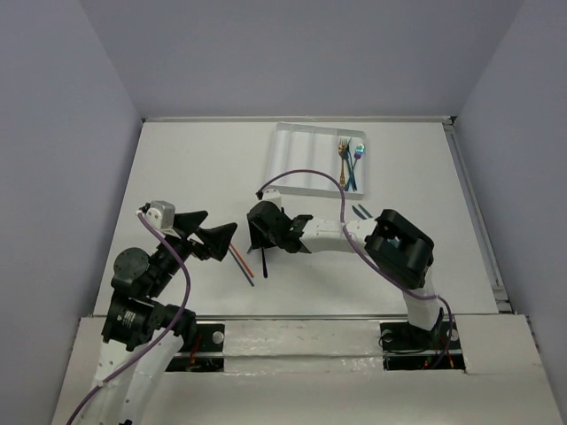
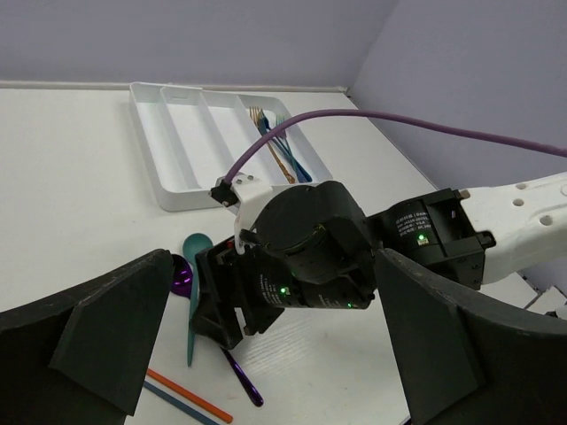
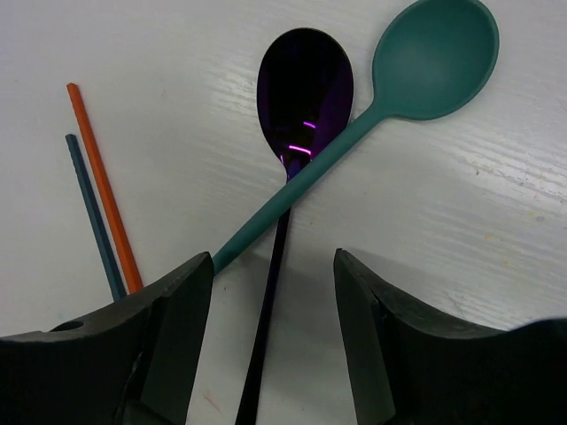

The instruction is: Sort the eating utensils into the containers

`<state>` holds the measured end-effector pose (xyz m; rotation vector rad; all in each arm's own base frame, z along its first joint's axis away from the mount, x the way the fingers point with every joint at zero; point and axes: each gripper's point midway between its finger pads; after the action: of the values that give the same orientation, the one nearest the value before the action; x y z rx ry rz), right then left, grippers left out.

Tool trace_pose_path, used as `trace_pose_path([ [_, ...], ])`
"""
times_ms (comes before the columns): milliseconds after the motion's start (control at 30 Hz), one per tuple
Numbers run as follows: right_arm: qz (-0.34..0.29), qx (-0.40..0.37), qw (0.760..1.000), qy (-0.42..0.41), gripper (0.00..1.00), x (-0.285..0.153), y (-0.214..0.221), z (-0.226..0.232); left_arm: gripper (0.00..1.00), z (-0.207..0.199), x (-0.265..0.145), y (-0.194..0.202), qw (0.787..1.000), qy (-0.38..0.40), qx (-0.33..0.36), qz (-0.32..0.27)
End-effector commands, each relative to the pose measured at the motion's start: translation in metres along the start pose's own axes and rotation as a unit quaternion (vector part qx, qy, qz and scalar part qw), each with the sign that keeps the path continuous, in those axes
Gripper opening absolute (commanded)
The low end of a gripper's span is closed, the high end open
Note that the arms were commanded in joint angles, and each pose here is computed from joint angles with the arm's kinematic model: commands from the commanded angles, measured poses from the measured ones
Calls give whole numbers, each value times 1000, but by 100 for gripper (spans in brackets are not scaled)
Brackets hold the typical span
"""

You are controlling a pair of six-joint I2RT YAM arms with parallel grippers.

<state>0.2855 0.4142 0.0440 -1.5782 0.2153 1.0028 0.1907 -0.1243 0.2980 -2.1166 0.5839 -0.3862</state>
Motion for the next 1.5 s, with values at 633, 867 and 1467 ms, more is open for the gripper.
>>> trace_pose_path([
  [633, -22, 21, 997, 75, 36, 20, -23, -14, 99, -6, 0, -9, 1000, 17, 11, -23],
  [867, -27, 34, 996, 80, 22, 11, -23, -20, 99, -6, 0, -9, 1000, 17, 11, -21],
  [1467, -57, 60, 995, 62, 16, -17, -36, -23, 99, -7, -1, -10, 999, 19, 11, -23],
])
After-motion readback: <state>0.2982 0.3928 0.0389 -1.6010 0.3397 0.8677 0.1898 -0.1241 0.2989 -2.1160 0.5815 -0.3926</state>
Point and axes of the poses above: each gripper's point midway between its finger pads, its own x axis out along the fingers, its own z axis along the line the jaws close on, y = z × x, and after that the axes turned 13 degrees about -x, right-handed
